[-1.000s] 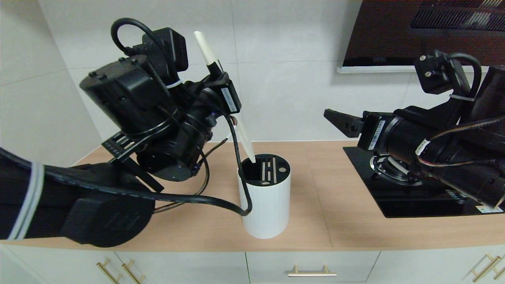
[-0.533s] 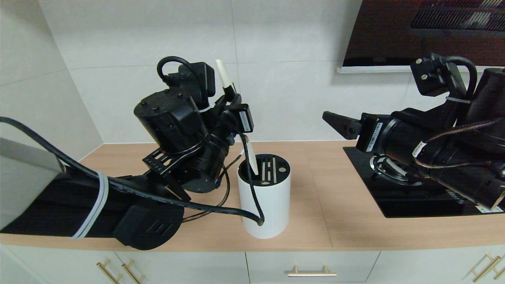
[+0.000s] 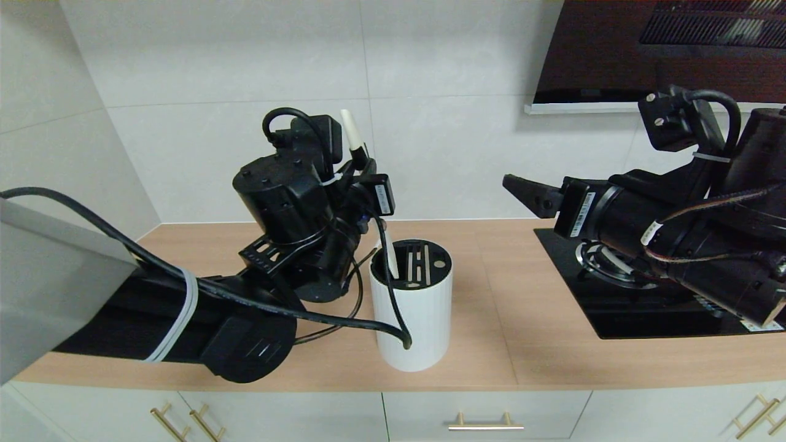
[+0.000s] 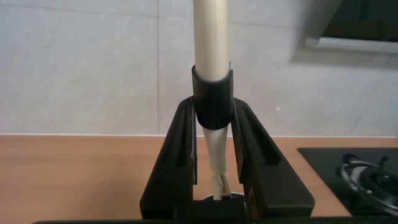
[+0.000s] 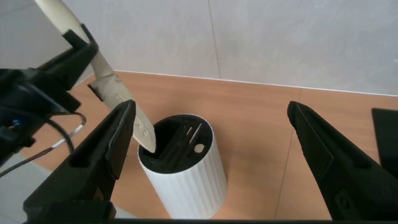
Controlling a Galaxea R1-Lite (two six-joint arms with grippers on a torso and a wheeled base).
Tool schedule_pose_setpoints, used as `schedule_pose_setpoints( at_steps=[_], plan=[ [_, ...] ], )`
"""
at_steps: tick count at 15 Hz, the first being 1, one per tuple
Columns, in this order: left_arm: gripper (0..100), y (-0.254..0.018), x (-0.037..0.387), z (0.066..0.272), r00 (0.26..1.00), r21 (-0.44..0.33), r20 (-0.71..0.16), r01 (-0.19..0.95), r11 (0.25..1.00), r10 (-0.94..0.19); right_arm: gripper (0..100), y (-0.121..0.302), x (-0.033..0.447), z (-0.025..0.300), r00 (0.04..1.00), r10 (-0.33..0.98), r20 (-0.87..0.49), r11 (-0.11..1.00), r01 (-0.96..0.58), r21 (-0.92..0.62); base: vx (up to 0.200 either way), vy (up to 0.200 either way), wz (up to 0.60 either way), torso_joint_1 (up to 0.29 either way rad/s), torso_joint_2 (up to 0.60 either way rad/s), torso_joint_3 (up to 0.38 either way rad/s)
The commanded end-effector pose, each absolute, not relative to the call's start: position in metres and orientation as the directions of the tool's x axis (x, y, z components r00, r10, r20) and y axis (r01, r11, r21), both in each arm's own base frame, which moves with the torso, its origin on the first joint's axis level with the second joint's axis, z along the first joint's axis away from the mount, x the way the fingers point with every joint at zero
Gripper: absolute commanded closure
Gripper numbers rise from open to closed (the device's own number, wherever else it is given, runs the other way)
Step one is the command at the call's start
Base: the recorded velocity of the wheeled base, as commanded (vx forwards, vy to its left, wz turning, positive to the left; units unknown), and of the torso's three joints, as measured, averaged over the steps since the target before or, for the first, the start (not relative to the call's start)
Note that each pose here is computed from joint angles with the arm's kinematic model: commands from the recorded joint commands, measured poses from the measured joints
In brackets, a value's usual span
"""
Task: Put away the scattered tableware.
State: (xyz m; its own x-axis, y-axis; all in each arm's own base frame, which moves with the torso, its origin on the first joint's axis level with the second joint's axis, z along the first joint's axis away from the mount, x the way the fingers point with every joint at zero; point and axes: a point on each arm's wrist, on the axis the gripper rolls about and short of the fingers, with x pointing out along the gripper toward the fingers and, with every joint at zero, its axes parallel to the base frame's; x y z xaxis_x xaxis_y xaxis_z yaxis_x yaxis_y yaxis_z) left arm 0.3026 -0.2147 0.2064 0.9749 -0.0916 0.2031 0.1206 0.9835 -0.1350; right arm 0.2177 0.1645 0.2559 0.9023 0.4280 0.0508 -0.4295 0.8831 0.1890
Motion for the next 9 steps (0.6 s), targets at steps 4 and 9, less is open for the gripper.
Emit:
schedule_pose_setpoints(
  at_steps=[4,9],
  plan=[
    [100,-0.218,0.305,0.197,0.979,-0.123,0.181,0.119,0.985,-0.095,0,0.165,0.218,0.255,0.902,0.428,0.049,0.884,-0.430,0.185,0.000,0.000,0.00,0.000,0.00,0.000],
    [100,-0.230,0.301,0.177,0.984,-0.094,0.128,0.138,0.986,-0.125,0,0.165,0.218,0.254,0.903,0.428,0.045,0.884,-0.429,0.184,0.000,0.000,0.00,0.000,0.00,0.000]
  ],
)
